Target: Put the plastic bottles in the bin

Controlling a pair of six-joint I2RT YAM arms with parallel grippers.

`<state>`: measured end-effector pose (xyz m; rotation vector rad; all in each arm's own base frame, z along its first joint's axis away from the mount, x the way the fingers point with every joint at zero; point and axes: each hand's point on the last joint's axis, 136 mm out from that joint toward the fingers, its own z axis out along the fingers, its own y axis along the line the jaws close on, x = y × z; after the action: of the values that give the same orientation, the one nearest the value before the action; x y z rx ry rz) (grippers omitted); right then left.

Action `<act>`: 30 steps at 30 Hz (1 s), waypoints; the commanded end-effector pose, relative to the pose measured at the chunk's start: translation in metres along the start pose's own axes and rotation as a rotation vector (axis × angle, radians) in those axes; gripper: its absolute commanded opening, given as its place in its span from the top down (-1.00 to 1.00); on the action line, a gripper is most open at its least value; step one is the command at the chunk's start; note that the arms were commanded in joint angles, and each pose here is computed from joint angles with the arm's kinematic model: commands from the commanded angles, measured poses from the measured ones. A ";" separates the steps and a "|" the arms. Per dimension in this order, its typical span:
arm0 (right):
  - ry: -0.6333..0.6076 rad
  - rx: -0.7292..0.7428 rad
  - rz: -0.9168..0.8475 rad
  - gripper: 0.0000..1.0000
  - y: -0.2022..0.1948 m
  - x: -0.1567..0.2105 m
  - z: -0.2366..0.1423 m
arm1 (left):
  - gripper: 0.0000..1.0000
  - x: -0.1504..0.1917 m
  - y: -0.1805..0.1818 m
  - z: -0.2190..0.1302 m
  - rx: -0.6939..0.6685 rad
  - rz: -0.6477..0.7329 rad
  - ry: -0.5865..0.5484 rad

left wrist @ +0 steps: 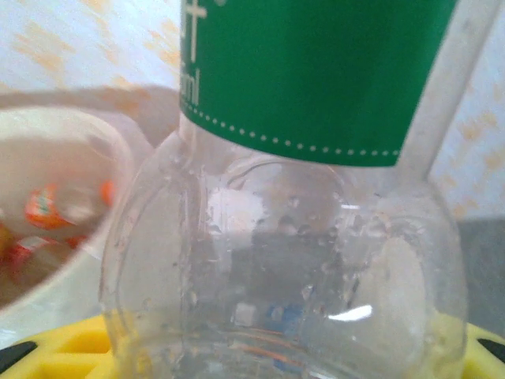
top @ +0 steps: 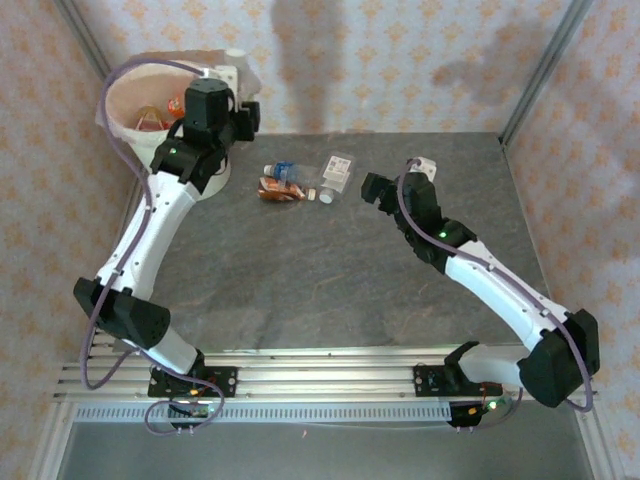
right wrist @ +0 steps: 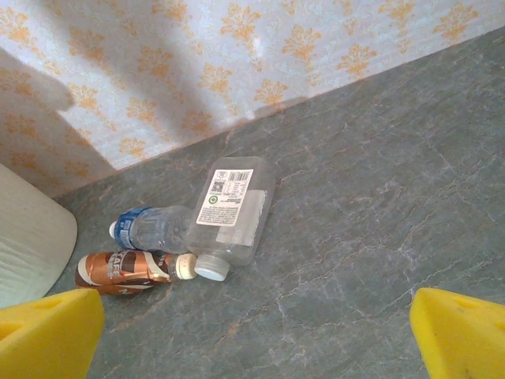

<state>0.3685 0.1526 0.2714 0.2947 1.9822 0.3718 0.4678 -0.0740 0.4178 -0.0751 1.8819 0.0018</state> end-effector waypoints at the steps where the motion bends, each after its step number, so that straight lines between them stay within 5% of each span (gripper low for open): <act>1: -0.050 0.003 -0.006 -1.00 -0.002 -0.010 -0.007 | 0.10 -0.040 0.040 -0.009 -0.181 -0.105 -0.152; 8: -0.026 0.014 -0.007 -1.00 -0.007 -0.003 -0.007 | 0.10 -0.061 0.087 0.004 -0.349 -0.125 -0.206; 15: -0.037 0.014 -0.008 -1.00 -0.011 -0.006 -0.019 | 0.07 -0.075 0.167 0.020 -0.718 -0.059 -0.182; 30: -0.029 -0.015 -0.044 -1.00 -0.005 -0.010 -0.025 | -0.10 0.007 0.246 0.076 -0.977 -0.077 0.092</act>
<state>0.3548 0.1436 0.2784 0.2729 1.9603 0.3657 0.5488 0.1537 0.3711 -0.7116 1.8417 0.8134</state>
